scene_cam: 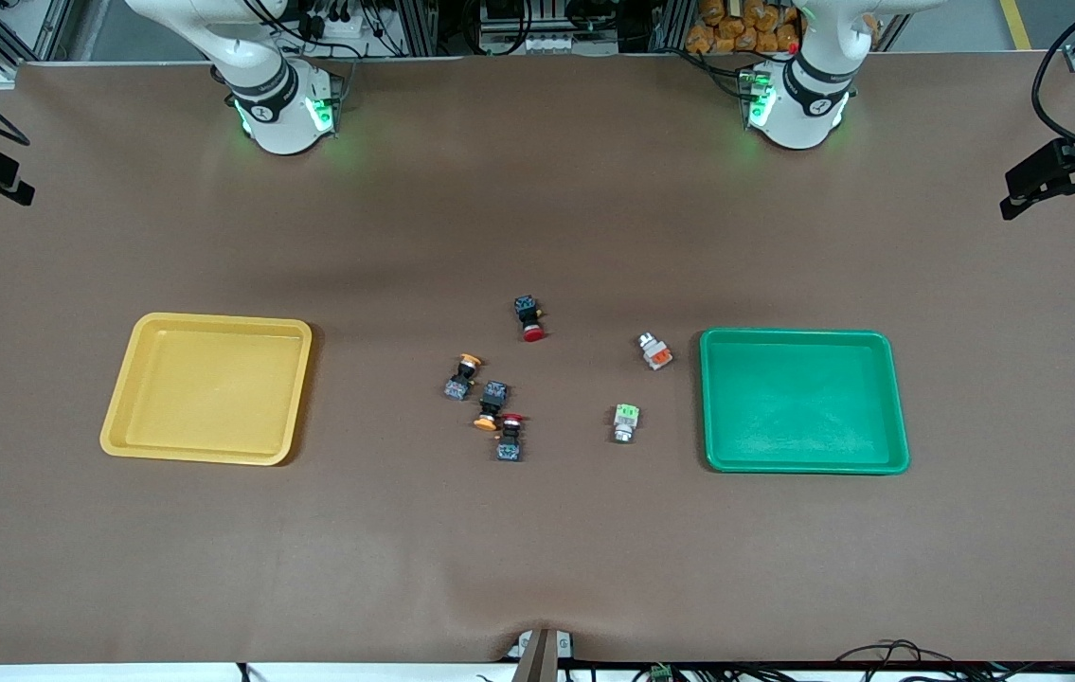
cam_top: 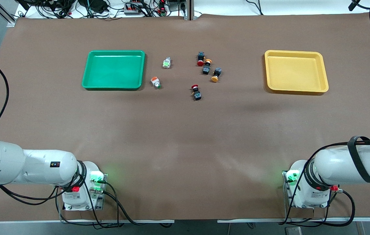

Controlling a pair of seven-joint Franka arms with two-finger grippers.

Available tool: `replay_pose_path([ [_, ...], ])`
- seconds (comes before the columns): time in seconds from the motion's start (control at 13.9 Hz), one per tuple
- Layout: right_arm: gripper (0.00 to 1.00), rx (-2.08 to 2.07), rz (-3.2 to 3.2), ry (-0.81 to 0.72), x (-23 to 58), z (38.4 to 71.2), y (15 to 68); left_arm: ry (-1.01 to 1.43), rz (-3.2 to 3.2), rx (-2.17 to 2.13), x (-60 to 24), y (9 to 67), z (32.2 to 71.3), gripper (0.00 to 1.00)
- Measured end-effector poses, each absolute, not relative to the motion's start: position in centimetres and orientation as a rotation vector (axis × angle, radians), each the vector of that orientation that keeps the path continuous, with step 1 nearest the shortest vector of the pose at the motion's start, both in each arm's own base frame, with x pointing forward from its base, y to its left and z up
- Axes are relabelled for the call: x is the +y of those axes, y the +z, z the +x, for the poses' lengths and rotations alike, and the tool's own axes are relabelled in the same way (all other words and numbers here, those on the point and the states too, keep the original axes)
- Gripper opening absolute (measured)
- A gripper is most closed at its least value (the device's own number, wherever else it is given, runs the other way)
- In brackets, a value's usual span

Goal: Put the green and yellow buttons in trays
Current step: 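Move the left gripper toward the orange-base white button beside the green tray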

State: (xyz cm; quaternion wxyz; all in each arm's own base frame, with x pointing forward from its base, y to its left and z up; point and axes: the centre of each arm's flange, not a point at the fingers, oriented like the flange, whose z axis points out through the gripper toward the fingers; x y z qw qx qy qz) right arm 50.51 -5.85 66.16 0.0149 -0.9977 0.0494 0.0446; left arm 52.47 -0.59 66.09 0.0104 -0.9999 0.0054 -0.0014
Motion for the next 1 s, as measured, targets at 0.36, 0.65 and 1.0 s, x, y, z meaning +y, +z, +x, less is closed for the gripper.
replay_pose_path([
  [0.36,1.0,0.154,-3.105,0.139,-5.8,50.5,66.2,0.004,-3.122,0.02,-0.7,65.9,52.5,1.0],
  [0.65,1.0,0.154,-3.105,0.139,-5.8,50.5,66.2,0.061,-3.122,0.024,-0.9,64.1,53.4,1.0],
  [1.0,1.0,0.154,-3.105,0.138,-5.9,50.5,66.2,0.149,-3.119,0.06,-2.2,58.0,57.2,1.0],
])
